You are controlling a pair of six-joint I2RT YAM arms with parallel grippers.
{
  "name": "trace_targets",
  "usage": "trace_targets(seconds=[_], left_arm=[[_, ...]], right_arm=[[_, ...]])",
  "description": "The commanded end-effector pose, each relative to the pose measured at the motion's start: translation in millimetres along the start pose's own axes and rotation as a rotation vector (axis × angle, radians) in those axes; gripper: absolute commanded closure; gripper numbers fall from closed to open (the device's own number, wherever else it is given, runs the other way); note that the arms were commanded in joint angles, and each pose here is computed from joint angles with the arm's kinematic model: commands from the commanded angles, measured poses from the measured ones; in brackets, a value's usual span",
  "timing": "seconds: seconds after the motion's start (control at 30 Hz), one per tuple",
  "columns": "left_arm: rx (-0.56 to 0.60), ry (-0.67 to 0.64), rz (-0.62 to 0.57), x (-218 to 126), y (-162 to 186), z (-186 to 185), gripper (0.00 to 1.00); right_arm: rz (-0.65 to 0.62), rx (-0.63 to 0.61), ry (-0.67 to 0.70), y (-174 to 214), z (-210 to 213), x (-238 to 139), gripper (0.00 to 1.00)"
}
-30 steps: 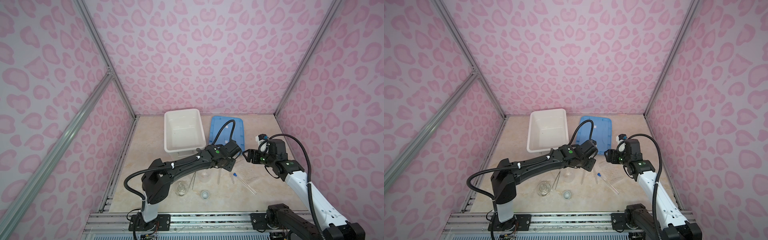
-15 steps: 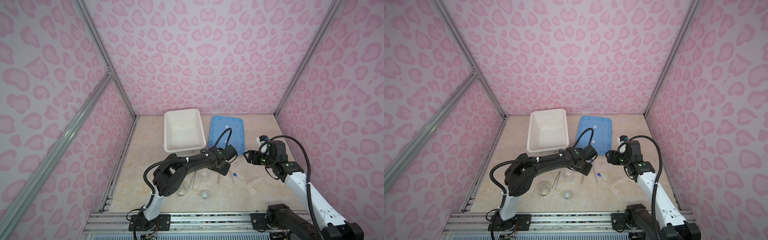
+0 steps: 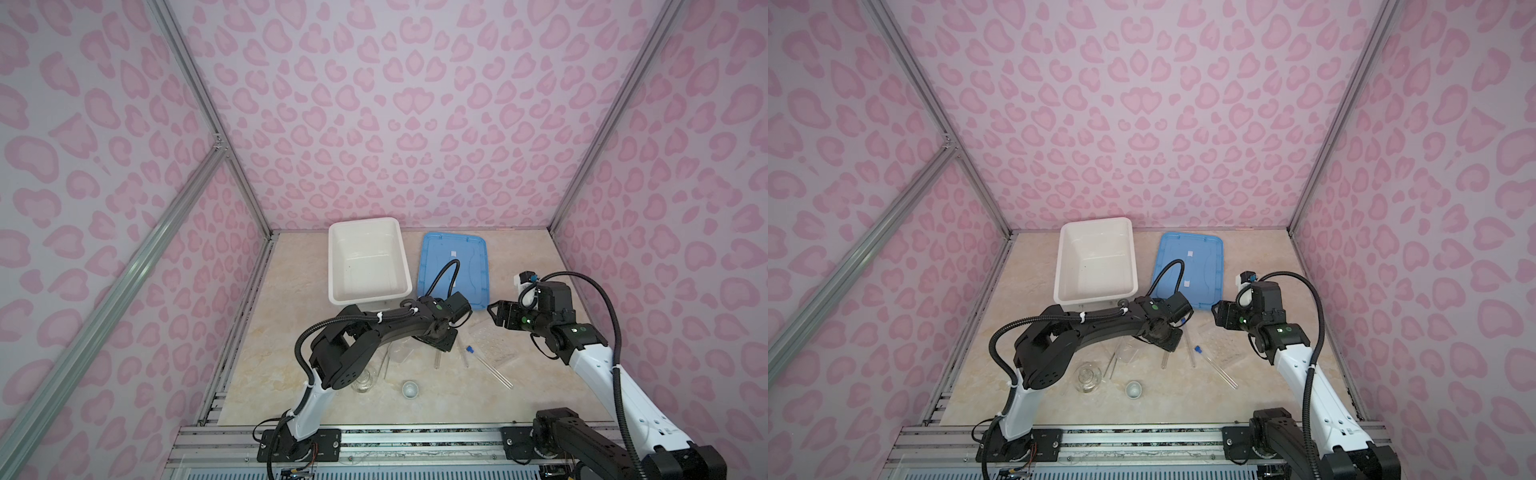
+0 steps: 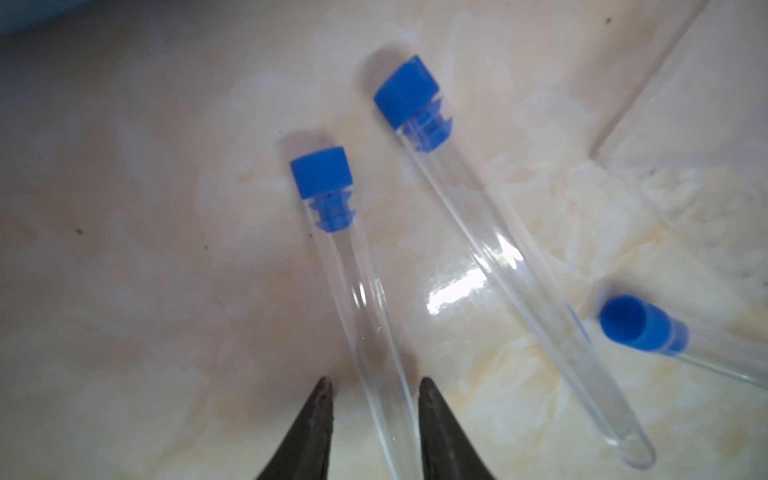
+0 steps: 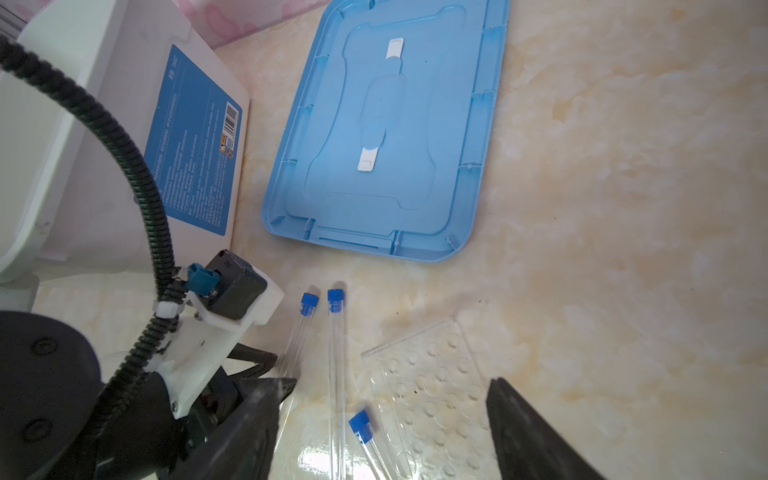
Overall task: Organize the chemistry lab equipment
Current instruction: 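Lower the left gripper and close it on a blue-capped test tube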
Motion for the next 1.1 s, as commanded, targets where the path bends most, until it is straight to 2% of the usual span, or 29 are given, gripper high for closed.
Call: trace_targets(seconds=[0.0,0.4,0.67,0.77,0.9,0.97,1.07], left_arm=[[-0.012,0.008,-0.006,-3.6,-0.5,-0.5,0.62],[-0.023,0.021,-0.098,-44.0,-8.8,1.0,0.61],[-0.008,-0.021,-0.048,-20.9,-5.3,-1.6,0.59],[-0.011,0.005,-0.026,-13.7,-2.5,-4.6,0.6],[-0.015,-0.017,-0.026,-9.9,-4.1,-3.2,0.63],[-0.013,-0.022,-0.025,-7.7,-4.6,-3.4,0.69],[-0.011,-0.022,-0.007,-2.4,-2.4,-4.3,0.7]], right_arm=[[-0.01,-0.001,0.016,-0.3,-2.3,0.6,0.21],[0.007,0.011,0.024,0.6,-6.3,4.8,0.21],[0.004,0.021,0.029,0.4,-9.5,4.4,0.21],[0.002,0.024,0.031,0.2,-9.9,4.2,0.21],[0.001,0.025,0.035,-0.2,-11.0,3.7,0.21],[0.001,0.026,0.034,0.2,-11.1,3.9,0.21],[-0.002,0.025,0.035,-0.5,-11.0,3.1,0.21]])
Point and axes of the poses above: each gripper's point midway between its finger pads, its own x axis out along the fingers, its own z axis along the line the jaws close on, y = z × x, the point moved 7 cm from there along -x, back along the fingers, and after that the axes turned 14 degrees about -x, right-handed, at the moved point
